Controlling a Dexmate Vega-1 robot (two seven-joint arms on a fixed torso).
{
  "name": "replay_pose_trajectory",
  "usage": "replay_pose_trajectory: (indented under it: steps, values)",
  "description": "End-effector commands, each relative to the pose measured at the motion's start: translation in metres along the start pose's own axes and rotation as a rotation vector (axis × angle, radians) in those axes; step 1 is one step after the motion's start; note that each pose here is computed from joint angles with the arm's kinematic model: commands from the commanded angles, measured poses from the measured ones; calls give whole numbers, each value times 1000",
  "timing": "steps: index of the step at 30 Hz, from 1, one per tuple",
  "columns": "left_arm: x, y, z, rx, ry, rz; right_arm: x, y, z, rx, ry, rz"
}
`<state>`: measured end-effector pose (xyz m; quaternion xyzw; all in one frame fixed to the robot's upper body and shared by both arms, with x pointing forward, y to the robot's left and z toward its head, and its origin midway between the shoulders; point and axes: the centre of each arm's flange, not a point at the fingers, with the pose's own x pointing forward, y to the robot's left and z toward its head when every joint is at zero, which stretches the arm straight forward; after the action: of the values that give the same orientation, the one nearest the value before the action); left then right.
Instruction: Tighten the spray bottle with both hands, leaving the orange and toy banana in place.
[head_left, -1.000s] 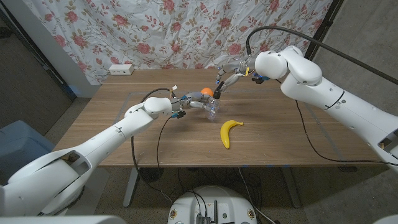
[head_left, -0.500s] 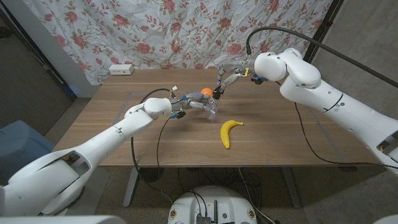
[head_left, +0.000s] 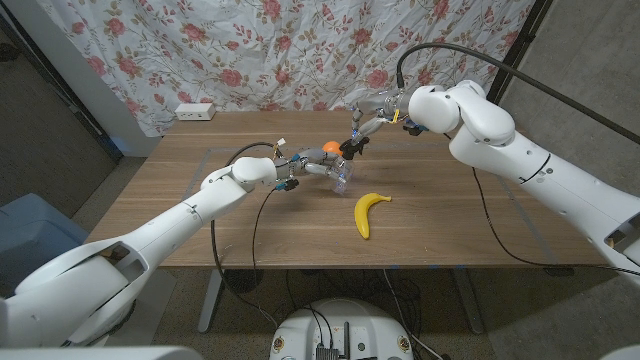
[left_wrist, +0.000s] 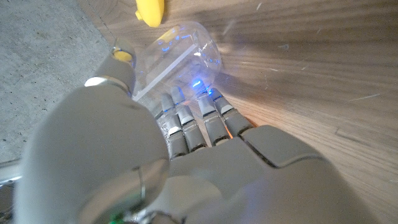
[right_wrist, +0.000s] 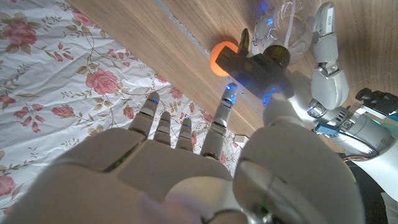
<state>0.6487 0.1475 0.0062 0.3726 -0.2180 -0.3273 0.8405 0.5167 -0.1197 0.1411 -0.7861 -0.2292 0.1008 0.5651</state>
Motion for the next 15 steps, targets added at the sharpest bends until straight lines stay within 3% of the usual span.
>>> replay_pose_trajectory:
  steps: [1, 15]
  values:
    - [2, 3, 0, 7, 4, -1, 4, 1, 0, -4, 1, -18]
    - [3, 4, 0, 10, 12, -1, 10, 3, -1, -9, 8, -32]
